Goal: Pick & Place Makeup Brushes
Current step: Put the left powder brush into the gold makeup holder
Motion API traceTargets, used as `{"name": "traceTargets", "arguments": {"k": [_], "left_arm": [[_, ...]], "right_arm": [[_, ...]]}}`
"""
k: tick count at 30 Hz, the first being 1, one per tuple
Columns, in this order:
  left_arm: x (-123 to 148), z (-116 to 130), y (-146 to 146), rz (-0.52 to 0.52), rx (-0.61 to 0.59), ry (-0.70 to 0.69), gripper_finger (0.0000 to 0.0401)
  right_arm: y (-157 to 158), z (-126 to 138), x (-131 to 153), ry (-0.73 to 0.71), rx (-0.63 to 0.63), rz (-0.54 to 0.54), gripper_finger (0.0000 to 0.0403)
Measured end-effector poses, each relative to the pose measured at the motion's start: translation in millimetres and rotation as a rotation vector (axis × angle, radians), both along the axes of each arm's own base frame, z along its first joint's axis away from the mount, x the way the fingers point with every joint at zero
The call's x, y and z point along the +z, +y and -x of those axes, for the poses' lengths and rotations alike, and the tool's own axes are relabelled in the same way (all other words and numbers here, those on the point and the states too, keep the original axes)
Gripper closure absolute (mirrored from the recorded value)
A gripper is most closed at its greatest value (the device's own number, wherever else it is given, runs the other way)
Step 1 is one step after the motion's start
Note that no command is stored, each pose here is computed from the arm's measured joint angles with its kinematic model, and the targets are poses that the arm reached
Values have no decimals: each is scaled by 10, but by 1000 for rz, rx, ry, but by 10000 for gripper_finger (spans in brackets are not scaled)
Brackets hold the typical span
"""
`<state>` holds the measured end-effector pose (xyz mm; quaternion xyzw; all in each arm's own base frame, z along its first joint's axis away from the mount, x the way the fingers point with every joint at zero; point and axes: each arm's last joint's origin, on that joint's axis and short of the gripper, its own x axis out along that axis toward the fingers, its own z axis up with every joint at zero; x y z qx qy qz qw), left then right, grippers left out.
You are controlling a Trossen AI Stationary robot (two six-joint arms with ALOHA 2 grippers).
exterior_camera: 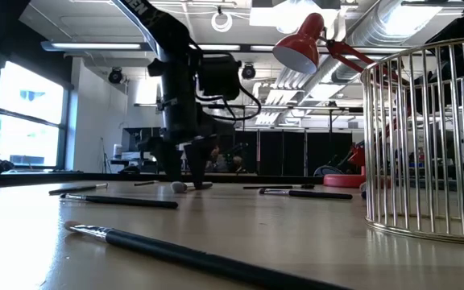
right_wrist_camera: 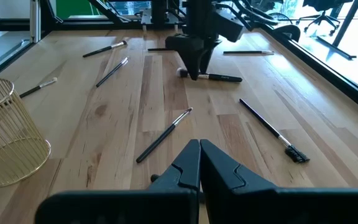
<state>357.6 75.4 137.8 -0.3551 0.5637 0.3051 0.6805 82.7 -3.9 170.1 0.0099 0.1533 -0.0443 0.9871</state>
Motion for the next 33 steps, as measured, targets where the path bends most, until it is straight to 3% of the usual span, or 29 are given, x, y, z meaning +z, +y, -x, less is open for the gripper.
{"name": "traceTargets", "arguments": {"k": [13,21,33], "left_arm": [[-22,40,2,-38,-98,52,365],[7,27,6,-67,-168,71,367],[387,-140,47,-111,-355,88,367]], "right_arm": [[0,0,-1,1,0,0,402],[0,0,-1,1,0,0,402],[0,0,-1,1,0,0,402]]}}
